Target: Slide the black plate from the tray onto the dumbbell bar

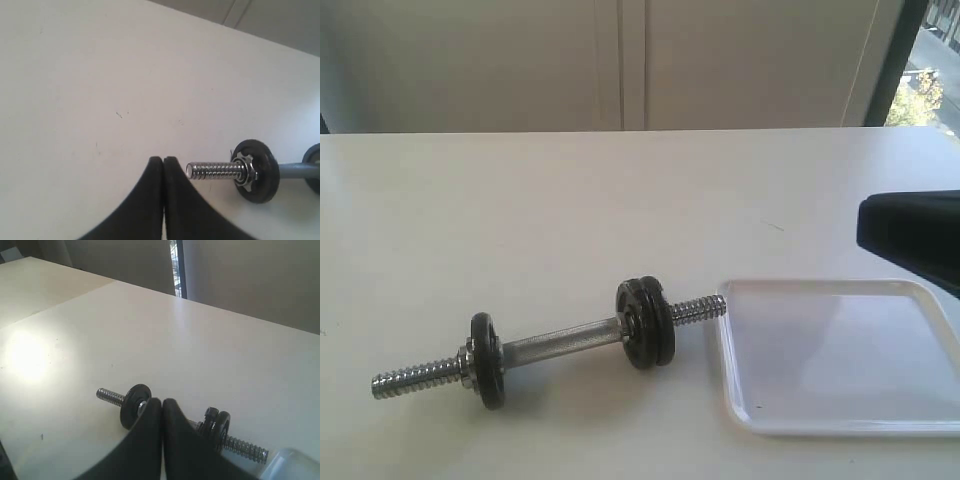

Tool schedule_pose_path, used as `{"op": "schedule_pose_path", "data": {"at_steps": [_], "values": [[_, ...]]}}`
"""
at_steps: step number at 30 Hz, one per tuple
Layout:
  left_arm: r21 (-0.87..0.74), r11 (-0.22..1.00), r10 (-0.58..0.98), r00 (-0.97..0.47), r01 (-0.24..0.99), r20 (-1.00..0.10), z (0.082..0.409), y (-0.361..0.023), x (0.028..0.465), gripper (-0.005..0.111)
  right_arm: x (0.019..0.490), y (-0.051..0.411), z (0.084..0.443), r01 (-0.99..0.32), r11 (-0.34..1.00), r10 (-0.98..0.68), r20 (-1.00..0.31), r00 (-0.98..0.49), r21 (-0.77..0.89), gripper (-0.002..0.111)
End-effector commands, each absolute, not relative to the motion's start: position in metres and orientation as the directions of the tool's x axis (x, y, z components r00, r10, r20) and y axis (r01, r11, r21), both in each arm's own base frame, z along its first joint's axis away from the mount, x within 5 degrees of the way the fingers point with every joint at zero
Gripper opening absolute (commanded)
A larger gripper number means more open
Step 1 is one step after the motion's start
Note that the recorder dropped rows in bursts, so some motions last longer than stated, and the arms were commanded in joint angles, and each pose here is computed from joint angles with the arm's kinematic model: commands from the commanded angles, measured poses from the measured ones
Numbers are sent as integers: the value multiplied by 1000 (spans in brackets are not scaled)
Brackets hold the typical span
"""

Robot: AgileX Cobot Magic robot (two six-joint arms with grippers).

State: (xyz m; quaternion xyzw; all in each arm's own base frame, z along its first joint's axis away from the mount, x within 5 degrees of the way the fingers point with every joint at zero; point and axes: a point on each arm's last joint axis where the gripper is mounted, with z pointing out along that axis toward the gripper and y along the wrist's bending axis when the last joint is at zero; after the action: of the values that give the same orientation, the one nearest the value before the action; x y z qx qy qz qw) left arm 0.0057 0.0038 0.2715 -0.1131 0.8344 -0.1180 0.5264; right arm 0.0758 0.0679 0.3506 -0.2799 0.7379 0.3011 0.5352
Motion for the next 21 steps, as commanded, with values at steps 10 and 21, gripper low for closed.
{"op": "schedule_pose_path", "data": {"at_steps": [10,21], "values": [[-110,991,-85,-278,75,-957,227,-3,40,0,76,68,349,-734,663,-91,-956,-278,150,0],[12,988,77,-425,153,-902,159,-6,48,0,76,68,349,-733,663,-93,-956,-278,148,0]]}}
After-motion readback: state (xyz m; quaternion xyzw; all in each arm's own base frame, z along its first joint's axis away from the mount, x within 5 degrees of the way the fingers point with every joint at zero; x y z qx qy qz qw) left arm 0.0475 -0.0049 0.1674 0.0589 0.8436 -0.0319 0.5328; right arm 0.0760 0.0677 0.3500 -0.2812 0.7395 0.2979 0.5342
